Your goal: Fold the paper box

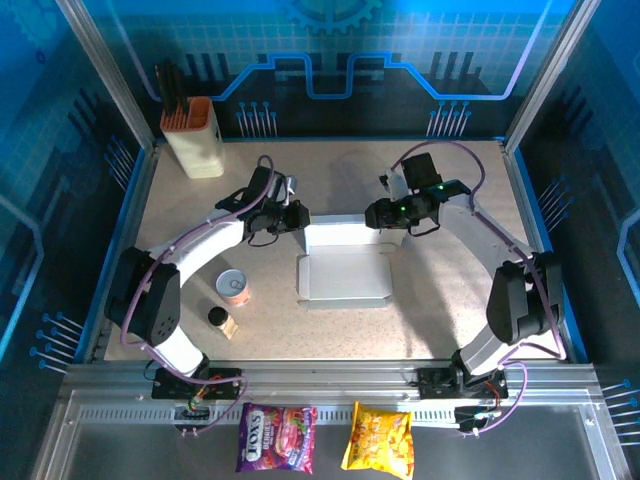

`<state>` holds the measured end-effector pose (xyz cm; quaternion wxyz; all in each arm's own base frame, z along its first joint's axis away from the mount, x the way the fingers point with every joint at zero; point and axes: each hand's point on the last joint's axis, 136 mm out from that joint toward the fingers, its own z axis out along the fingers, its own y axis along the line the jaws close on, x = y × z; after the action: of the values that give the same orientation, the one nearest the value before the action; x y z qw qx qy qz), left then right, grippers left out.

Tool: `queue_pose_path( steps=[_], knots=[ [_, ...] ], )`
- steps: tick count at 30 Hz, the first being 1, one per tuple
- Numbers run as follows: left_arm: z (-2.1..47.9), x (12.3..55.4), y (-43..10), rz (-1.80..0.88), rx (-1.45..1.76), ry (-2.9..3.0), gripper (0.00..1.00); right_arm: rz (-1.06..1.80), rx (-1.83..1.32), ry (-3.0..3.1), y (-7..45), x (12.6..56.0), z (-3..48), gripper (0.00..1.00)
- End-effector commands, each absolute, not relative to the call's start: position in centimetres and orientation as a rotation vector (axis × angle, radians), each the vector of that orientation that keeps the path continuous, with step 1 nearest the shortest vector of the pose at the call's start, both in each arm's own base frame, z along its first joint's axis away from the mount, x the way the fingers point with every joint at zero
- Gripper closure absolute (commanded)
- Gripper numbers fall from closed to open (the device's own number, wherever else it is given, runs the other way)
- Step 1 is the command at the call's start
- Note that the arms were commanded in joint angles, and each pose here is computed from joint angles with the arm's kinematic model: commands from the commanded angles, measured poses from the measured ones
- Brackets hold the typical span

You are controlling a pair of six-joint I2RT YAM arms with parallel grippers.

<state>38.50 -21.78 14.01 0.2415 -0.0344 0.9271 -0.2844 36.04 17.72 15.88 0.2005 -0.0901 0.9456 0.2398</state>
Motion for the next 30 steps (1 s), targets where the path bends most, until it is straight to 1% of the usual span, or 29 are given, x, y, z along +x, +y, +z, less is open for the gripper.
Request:
queue_pose_path(
  steps=[1, 5, 9, 17, 21, 23, 24, 25, 26, 27, 28, 30],
  knots=[
    [11.5, 36.2, -21.7, -0.771, -0.104, 2.639, 0.83, 0.538, -0.176, 2.662, 15.6, 35.9, 17.1, 0.48],
    [11.4, 36.1, -21.9, -0.781, -0.099, 2.641, 0.83, 0.469, -0.127, 2.695, 14.6, 35.9, 16.1, 0.43],
    [11.3, 35.9, -22.0, -0.785, -0.097, 2.645, 0.83, 0.476, -0.087, 2.716, 14.5, 36.3, 15.0, 0.41],
    [11.2, 35.7, -22.1, -0.791, -0.095, 2.648, 0.84, 0.707, 0.000, 2.683, 16.4, 37.5, 14.0, 0.41],
    [11.1, 35.7, -22.1, -0.793, -0.096, 2.650, 0.84, 0.800, 0.052, 2.654, 17.1, 37.5, 14.0, 0.46],
    [11.1, 35.7, -22.1, -0.792, -0.096, 2.651, 0.84, 0.838, 0.080, 2.633, 17.2, 37.5, 14.2, 0.51],
    [11.0, 35.7, -22.1, -0.793, -0.095, 2.652, 0.84, 0.847, 0.093, 2.627, 17.2, 37.5, 14.2, 0.55],
    [11.0, 35.7, -22.2, -0.793, -0.097, 2.652, 0.84, 0.851, 0.103, 2.621, 17.2, 37.5, 14.2, 0.62],
    [11.0, 35.7, -22.2, -0.795, -0.097, 2.653, 0.84, 0.847, 0.113, 2.618, 17.0, 37.6, 14.2, 0.67],
    [11.0, 35.7, -22.2, -0.794, -0.094, 2.653, 0.84, 0.836, 0.122, 2.624, 16.8, 37.5, 14.0, 0.69],
    [11.0, 35.7, -22.2, -0.795, -0.094, 2.654, 0.84, 0.816, 0.132, 2.628, 16.5, 37.6, 13.9, 0.69],
    [10.9, 35.7, -22.2, -0.787, -0.095, 2.656, 0.84, 0.764, 0.147, 2.647, 15.7, 37.5, 13.4, 0.65]
  ],
)
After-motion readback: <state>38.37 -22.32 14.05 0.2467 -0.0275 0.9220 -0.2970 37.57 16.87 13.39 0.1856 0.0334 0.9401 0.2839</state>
